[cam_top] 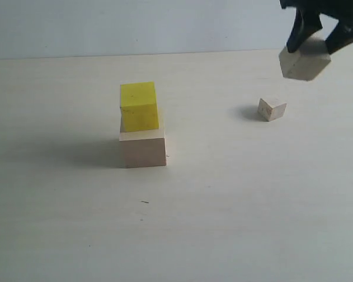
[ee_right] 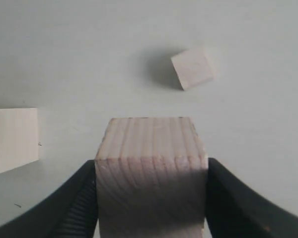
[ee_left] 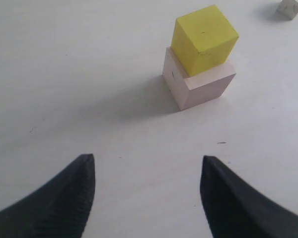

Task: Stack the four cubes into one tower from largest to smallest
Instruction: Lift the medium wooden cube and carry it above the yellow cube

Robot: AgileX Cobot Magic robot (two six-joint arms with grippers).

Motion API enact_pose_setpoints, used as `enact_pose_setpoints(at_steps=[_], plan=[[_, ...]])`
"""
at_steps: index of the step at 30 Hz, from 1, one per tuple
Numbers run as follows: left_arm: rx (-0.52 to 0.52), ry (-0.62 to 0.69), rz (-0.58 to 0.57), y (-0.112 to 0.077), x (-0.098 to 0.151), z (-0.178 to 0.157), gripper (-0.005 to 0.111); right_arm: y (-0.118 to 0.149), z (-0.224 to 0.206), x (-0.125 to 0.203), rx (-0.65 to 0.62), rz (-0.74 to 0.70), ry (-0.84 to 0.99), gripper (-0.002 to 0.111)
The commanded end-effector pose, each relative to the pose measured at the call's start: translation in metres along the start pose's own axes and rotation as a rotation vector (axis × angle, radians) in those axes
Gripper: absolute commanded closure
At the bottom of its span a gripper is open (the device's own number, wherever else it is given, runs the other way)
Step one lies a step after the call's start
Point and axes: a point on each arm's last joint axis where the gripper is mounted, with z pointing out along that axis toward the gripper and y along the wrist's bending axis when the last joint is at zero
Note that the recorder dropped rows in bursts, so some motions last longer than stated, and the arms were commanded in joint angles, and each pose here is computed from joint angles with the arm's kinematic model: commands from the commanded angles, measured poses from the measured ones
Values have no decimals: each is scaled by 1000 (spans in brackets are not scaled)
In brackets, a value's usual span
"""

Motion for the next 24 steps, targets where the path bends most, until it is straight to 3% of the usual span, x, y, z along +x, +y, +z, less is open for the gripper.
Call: enact_pose_setpoints(at_steps=[1,13,19,24], plan=[[0,7,2,0,0,2,46,31,-3,-11,-40,-179,-20,108],[-9,37,2,1,3,1,46,81,32,-9,-58,-427,44,108],[-14,54,2,1,5,1,46,106,9,-19,-84,-368,-52,108],[-14,54,2,1,5,1,46,136,-7,-16,-119,-399,-110,108]])
